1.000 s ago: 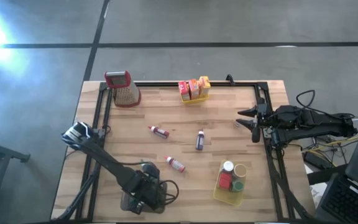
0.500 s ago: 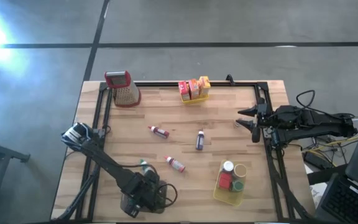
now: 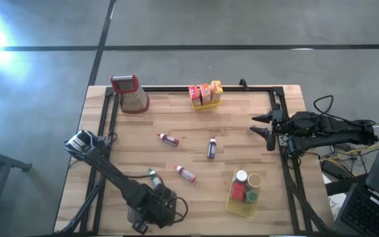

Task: Pick & Place Kitchen Items
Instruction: Put the orange food coloring bottle into the black bin

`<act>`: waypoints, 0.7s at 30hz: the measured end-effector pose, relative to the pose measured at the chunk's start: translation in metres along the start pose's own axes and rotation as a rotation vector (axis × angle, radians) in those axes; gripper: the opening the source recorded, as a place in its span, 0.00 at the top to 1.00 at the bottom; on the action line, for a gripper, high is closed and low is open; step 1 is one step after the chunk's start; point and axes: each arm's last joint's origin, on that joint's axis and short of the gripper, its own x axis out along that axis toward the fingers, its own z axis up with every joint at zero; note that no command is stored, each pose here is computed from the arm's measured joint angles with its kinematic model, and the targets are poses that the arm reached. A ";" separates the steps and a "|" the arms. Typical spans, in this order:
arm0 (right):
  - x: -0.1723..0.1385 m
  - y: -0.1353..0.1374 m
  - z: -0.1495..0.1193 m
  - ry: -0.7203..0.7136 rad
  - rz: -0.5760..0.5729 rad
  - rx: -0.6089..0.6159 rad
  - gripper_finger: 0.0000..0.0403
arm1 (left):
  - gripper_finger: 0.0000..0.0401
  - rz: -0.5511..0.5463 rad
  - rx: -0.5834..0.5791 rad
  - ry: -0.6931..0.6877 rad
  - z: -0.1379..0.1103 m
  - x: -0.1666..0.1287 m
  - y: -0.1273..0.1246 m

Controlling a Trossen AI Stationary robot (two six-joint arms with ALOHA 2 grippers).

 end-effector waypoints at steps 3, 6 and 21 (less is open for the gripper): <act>0.000 0.000 0.000 0.000 0.000 0.000 0.49 | 0.79 0.001 -0.004 0.005 0.001 0.005 -0.001; 0.000 0.000 0.000 0.001 -0.001 0.000 0.51 | 0.79 0.005 -0.008 0.028 0.001 0.013 -0.002; 0.000 0.000 0.000 0.004 -0.001 -0.001 0.61 | 0.79 0.028 -0.039 0.061 0.007 0.030 -0.019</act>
